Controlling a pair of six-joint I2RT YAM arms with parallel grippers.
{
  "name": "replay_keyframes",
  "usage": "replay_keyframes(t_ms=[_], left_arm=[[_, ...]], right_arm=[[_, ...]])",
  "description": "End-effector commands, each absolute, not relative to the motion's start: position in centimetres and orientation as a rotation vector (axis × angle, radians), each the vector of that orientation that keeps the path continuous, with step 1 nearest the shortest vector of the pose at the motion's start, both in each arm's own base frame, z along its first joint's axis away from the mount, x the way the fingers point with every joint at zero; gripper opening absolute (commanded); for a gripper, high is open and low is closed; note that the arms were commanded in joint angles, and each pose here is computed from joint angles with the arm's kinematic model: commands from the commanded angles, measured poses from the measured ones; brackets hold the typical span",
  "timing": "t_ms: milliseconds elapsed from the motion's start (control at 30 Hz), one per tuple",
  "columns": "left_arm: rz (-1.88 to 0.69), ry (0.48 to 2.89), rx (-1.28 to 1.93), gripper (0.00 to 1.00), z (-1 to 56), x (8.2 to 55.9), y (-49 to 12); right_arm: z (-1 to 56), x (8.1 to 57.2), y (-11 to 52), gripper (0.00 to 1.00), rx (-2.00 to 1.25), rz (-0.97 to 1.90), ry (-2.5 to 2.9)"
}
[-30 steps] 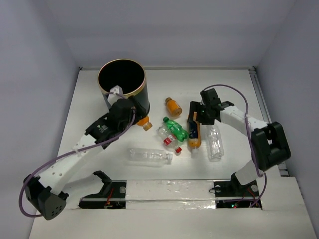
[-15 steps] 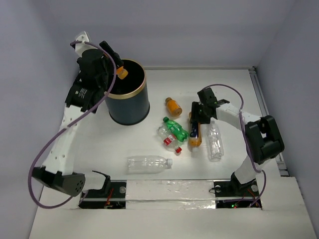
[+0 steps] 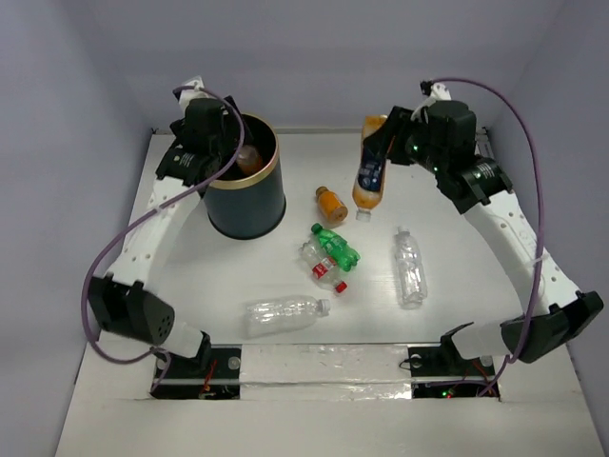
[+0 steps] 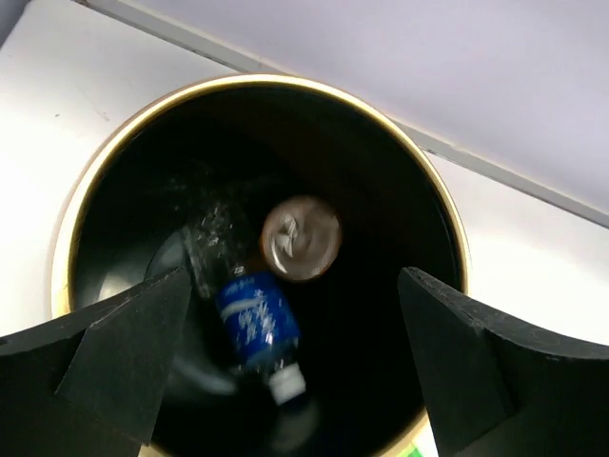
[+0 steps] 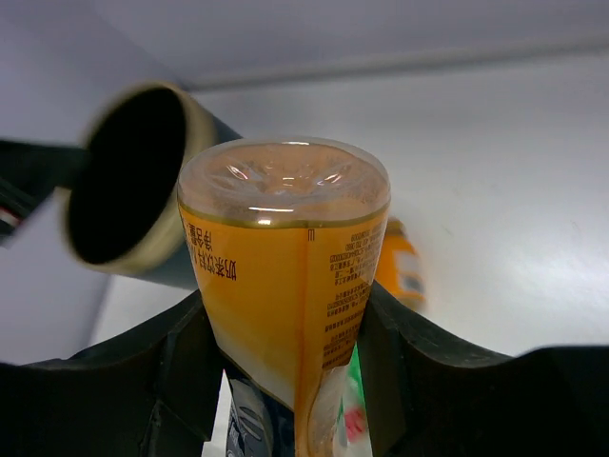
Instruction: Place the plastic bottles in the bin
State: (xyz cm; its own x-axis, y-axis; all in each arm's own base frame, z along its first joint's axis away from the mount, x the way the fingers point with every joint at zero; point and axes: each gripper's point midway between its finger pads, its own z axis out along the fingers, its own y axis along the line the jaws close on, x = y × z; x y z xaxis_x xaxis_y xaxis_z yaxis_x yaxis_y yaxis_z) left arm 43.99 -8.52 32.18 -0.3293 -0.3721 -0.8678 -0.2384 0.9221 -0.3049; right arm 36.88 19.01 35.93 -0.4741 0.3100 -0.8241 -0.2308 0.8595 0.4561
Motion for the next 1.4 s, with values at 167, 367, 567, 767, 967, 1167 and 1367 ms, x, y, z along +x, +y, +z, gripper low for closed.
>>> replay_keyframes(t_ms=[167,367,567,767,967,1167,1367], left_arm=[[-0.324,1.75,-0.467,0.86,38.7,34.4,-6.8],[-0.532,1.609,-0.496,0.82,44.7,28.6,-6.8],[-0.674,1.534,-0.451,0.81,48.4,24.2,-7.4],[-0.693,1.542,-0.424,0.81,48.6,22.6,-7.7],[-0.735,1.557,-0.381,0.81,48.7,23.1,-9.2],[-0.739,1.547,-0.371,0.82,49.0,23.5,-9.5],[-0.728,1.537,-0.335,0.82,50.3,23.9,-9.8]], right_arm=[[50.3,39.1,30.2,0.55,-0.028,1.005,1.631],[50.7,42.0,39.5,0.56,-0.005,1.144,1.564],[50.6,45.2,42.6,0.56,0.097,1.089,1.447],[46.7,47.3,44.6,0.63,0.102,1.004,1.476],[46.7,46.9,44.7,0.76,0.051,0.95,1.471],[45.4,44.8,44.7,1.0,-0.092,0.903,1.548],[46.3,37.5,41.0,0.43,-0.407,0.883,1.557]])
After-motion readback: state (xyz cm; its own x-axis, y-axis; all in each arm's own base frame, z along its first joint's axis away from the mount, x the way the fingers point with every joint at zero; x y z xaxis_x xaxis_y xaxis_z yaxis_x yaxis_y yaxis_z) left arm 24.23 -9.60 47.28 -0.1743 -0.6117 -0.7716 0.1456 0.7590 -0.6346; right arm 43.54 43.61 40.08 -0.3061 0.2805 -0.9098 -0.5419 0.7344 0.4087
